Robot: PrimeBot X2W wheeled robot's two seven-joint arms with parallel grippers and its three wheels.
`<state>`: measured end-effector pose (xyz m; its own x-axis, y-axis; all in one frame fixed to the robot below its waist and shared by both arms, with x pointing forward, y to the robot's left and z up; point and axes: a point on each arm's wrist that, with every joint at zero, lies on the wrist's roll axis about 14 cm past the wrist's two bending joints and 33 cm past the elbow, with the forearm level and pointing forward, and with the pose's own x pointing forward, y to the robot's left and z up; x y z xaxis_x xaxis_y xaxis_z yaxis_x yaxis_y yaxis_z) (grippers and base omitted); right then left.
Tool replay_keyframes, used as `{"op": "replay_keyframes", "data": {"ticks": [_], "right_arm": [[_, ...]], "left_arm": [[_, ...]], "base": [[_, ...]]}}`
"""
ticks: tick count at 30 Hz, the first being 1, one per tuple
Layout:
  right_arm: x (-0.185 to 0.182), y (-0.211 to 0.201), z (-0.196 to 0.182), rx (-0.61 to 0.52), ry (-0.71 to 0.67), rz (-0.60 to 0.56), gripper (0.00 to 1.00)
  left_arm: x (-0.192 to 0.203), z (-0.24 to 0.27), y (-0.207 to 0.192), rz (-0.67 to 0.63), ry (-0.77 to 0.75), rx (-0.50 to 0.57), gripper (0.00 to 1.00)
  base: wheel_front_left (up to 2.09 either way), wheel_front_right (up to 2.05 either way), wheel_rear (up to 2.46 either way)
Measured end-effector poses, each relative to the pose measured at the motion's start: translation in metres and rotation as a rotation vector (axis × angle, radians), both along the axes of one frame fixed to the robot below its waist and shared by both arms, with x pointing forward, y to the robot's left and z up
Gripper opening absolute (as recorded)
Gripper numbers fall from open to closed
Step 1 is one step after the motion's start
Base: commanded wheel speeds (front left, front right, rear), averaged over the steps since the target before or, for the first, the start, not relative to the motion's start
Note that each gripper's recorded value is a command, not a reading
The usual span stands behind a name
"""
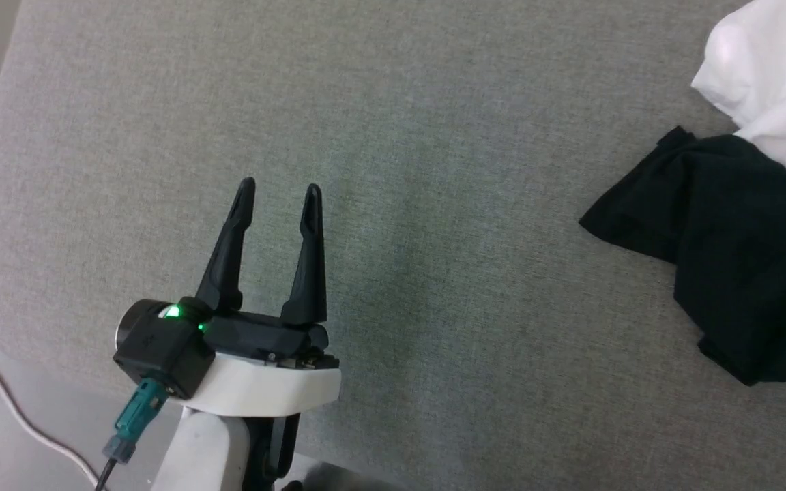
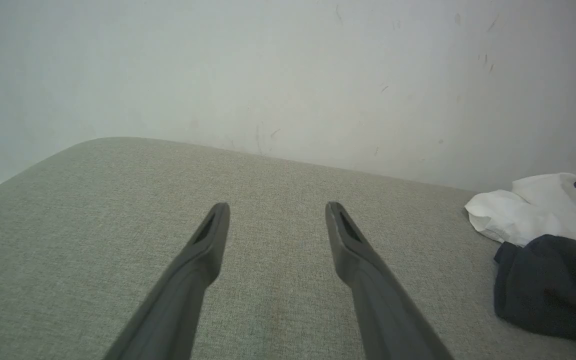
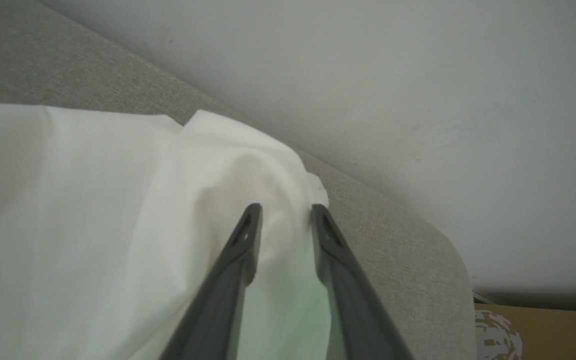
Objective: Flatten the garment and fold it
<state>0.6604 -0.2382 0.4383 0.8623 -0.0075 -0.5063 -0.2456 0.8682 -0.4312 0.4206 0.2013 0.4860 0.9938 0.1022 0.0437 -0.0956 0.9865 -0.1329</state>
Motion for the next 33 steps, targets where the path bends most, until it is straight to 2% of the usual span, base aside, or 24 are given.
{"op": "replay_keyframes", "data": {"ticks": [4,9,15,18,25,29,33], "right_arm": [[-0.003,0.009,-0.015,0.036,0.023,0.008,1.0],[-0.004,0.018,0.006,0.112,-0.047,0.021,1.0],[-0.019,0.024,0.063,0.379,-0.245,-0.034,1.0],[-0.046,0.026,0.077,0.452,-0.313,-0.034,1.0],[-0.132,0.021,0.105,0.528,-0.48,-0.047,1.0],[-0.187,0.017,0.099,0.568,-0.521,-0.118,1.0],[-0.23,0.018,0.096,0.546,-0.57,-0.151,1.0]], "left_arm": [[0.003,-0.002,-0.001,-0.004,0.003,0.002,1.0],[0.004,0.004,-0.001,-0.011,-0.016,0.01,1.0],[-0.004,0.024,-0.002,-0.017,-0.067,0.011,1.0],[-0.014,0.028,-0.001,-0.017,-0.074,0.01,1.0],[-0.036,0.037,-0.006,-0.039,-0.093,0.002,1.0],[-0.044,0.041,-0.015,-0.07,-0.101,0.015,1.0],[-0.05,0.041,-0.021,-0.092,-0.102,0.008,1.0]], "base": [[0.0,0.0,0.0],[0.0,0.0,0.0],[0.0,0.0,0.0],[0.0,0.0,0.0],[0.0,0.0,0.0],[0.0,0.0,0.0],[0.0,0.0,0.0]]}}
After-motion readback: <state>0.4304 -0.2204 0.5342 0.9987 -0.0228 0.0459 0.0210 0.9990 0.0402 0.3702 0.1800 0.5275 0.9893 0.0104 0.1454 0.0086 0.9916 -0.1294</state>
